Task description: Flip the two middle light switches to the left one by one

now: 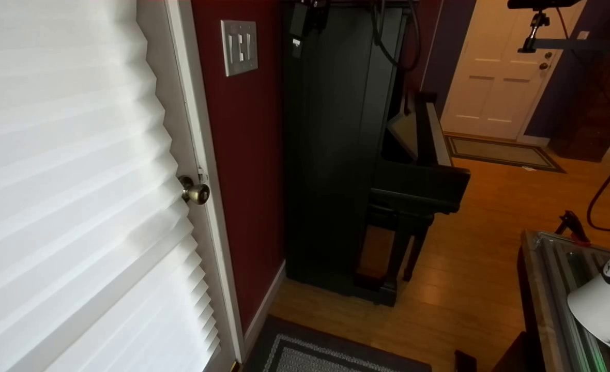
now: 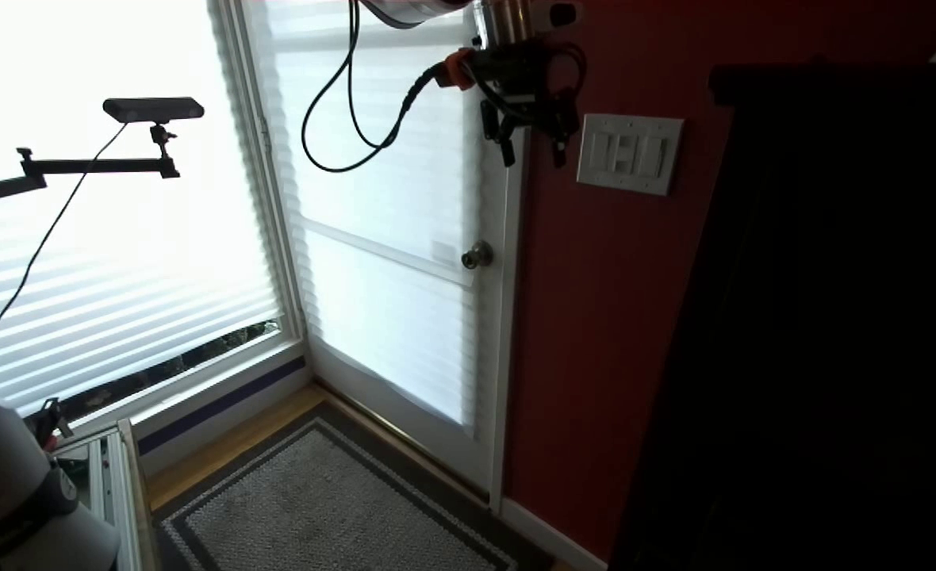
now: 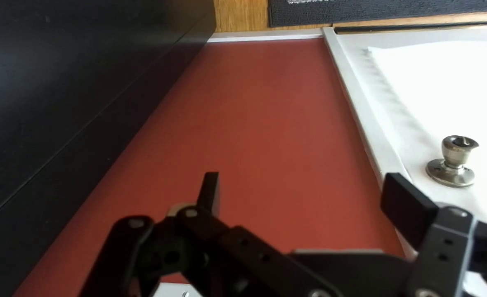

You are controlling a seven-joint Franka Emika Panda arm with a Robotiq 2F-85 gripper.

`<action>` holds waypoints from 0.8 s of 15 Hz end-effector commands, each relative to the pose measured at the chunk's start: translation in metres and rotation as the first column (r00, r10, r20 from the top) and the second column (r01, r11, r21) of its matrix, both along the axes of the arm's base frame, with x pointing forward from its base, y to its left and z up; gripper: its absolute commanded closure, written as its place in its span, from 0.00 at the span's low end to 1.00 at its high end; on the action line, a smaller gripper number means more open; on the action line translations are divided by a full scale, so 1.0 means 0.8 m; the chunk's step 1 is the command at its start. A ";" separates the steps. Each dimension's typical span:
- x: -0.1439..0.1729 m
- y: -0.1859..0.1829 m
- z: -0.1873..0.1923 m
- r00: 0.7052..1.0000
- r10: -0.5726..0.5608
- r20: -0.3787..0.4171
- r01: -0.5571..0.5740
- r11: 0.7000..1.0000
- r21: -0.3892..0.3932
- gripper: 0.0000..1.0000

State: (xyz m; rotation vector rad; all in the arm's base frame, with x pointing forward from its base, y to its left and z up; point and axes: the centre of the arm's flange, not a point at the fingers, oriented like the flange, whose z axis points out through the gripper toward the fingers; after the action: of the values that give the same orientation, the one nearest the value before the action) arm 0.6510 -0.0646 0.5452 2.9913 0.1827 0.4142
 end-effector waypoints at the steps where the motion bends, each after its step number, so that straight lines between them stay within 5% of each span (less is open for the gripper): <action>1: 0.008 -0.001 0.011 0.995 0.099 0.002 -0.099 0.993 -0.068 0.00; 8: 0.037 -0.011 0.023 0.941 0.337 -0.038 -0.333 0.897 -0.292 0.00; 9: 0.043 -0.010 0.022 0.934 0.355 -0.037 -0.348 0.882 -0.318 0.24; 12: 0.065 -0.005 0.016 0.930 0.367 0.013 -0.334 0.859 -0.389 0.41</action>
State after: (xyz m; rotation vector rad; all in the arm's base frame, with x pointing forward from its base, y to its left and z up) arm 0.6774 -0.0695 0.5606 2.6419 0.7010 0.4209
